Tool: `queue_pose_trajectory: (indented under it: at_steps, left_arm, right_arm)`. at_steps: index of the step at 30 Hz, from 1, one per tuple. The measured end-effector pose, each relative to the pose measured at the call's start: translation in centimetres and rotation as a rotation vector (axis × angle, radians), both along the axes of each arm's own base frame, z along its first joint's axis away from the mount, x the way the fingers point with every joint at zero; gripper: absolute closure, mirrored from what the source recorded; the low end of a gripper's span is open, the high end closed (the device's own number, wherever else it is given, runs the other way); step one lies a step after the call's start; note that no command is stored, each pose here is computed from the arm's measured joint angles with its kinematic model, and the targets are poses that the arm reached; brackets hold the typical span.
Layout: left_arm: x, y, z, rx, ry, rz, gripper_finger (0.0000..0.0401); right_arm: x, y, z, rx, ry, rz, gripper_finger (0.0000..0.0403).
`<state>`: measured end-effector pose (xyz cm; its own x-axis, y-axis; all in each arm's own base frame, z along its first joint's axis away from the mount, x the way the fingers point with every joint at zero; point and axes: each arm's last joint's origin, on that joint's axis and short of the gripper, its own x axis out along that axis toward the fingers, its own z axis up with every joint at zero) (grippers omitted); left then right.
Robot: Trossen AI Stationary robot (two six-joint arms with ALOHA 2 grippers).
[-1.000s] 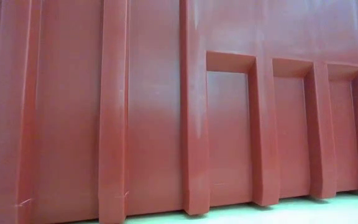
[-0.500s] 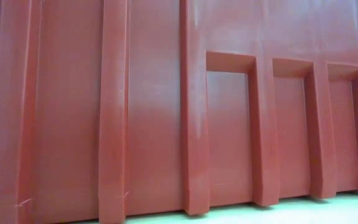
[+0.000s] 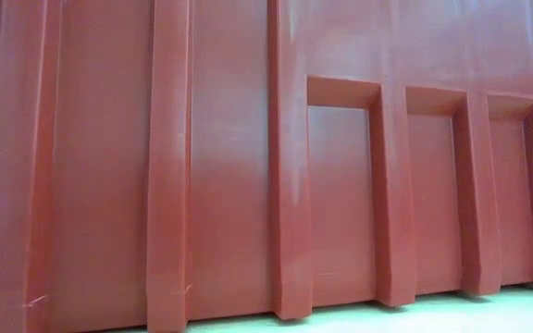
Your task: Sort blocks
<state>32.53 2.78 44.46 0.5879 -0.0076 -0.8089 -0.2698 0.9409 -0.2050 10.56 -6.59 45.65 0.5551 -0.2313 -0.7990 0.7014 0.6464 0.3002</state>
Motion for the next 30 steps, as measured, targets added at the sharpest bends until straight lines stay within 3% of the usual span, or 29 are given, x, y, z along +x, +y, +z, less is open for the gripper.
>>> queue_pose_trajectory:
  at_steps: [3, 17, 30]
  left_arm:
    - [0.1, -0.4, -1.3, -0.006, 0.076, -0.02, 0.0401]
    - [1.0, -4.2, -8.8, -0.147, 0.367, -0.139, 0.0401]
    - [-2.2, -7.0, -14.4, -0.383, 0.627, -0.204, 0.0401]
  right_arm:
    - [1.0, -0.6, -0.4, 0.003, 0.033, 0.026, 0.0394]
    - [4.4, -2.8, -2.0, 0.021, 0.152, 0.113, 0.0402]
    - [5.3, -3.4, -2.3, 0.005, 0.163, 0.14, 0.0402]
